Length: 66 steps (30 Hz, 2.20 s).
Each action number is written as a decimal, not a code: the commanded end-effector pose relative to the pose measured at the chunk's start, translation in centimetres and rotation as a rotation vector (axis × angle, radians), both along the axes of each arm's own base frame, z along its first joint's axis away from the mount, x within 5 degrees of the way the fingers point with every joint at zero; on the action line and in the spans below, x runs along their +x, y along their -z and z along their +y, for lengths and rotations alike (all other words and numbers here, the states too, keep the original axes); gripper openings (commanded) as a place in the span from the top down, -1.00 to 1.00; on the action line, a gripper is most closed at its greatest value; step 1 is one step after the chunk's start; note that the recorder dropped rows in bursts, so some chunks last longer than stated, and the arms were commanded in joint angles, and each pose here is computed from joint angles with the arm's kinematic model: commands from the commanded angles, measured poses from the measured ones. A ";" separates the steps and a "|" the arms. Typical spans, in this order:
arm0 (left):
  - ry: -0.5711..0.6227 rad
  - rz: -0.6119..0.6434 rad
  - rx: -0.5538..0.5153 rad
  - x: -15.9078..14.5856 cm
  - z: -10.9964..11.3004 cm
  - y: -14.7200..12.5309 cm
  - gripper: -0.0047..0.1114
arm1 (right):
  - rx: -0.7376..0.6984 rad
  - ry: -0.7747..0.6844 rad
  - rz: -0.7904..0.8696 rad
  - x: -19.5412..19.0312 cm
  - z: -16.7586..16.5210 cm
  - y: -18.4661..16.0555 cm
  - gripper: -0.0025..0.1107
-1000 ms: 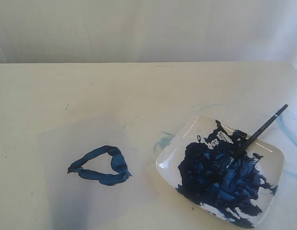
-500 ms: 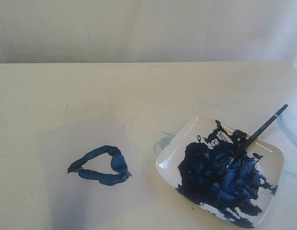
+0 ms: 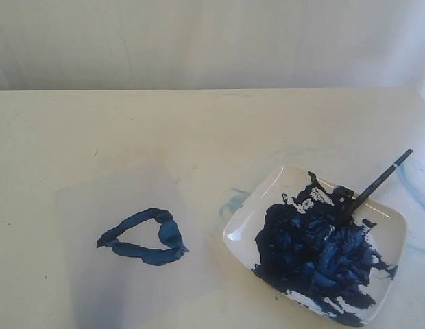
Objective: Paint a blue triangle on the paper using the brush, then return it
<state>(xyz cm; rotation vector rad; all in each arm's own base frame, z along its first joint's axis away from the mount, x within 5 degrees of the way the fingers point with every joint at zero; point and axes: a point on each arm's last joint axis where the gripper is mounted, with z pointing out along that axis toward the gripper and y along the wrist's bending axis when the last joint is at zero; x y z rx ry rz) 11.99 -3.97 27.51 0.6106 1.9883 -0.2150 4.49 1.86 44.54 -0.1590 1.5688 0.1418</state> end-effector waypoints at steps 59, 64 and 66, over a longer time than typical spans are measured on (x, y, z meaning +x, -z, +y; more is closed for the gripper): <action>-0.034 -0.540 -0.096 -10.7 0.9 -2.6 0.92 | -0.121 -0.057 0.119 -0.2 0.1 1.4 0.96; -0.363 -0.322 -0.298 -7.7 2.8 3.6 0.92 | -0.121 -0.057 0.119 -0.2 0.1 1.4 0.96; -0.392 -0.270 -0.305 -7.1 2.9 5.8 0.92 | -0.121 -0.057 0.119 -0.2 0.1 1.4 0.96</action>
